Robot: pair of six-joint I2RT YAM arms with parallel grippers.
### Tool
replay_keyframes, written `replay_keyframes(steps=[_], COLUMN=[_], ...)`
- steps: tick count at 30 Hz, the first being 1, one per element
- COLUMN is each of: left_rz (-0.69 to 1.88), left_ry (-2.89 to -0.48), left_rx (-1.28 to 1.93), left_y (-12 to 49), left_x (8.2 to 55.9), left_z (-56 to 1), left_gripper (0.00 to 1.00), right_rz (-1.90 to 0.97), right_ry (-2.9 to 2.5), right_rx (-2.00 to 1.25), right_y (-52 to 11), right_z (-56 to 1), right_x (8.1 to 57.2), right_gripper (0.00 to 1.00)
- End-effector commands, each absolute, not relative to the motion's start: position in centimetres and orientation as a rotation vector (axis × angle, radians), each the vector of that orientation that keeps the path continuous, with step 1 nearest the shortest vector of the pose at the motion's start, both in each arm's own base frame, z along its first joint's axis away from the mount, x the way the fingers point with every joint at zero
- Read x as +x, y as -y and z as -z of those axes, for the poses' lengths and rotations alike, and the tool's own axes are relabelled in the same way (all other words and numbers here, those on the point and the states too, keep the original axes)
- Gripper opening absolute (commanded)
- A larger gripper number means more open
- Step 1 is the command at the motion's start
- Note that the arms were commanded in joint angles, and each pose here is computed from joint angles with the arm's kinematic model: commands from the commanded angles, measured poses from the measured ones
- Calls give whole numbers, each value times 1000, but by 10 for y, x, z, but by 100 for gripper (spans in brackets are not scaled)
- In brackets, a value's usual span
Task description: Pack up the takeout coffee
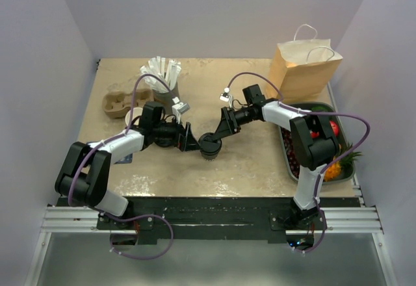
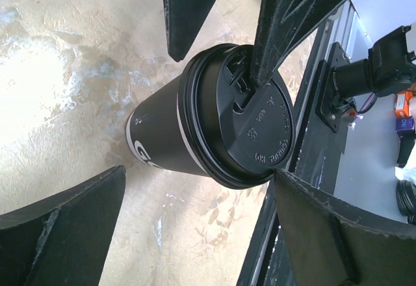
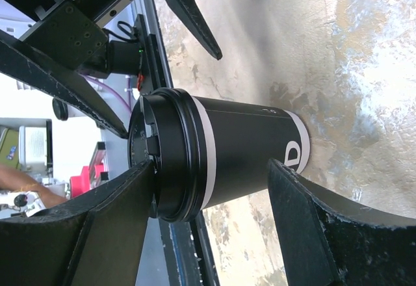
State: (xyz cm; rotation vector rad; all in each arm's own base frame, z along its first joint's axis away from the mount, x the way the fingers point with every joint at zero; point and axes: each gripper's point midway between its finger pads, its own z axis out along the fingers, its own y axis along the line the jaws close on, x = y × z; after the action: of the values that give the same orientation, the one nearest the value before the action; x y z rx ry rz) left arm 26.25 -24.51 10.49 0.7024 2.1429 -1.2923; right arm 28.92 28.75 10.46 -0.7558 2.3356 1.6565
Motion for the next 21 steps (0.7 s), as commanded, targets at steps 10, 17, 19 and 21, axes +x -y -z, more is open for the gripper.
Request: replay_keyframes(steps=[10, 17, 19, 21], left_rz=[1395, 1385, 1367, 1345], left_ry=[-1985, -2016, -2036, -2054], left_rx=[827, 820, 825, 827], left_y=[255, 263, 265, 267], left_x=[247, 251, 253, 255], left_z=[-121, -116, -112, -108], left_gripper=[100, 100, 100, 100], right_rz=[-1622, -1603, -1602, -1595], right_ry=[-2307, -2322, -2328, -2330], right_rx=[-749, -742, -744, -744], right_y=[-290, -290, -291, -291], right_z=[-112, -109, -108, -107], right_x=[297, 298, 296, 296], right_gripper=[72, 72, 71, 71])
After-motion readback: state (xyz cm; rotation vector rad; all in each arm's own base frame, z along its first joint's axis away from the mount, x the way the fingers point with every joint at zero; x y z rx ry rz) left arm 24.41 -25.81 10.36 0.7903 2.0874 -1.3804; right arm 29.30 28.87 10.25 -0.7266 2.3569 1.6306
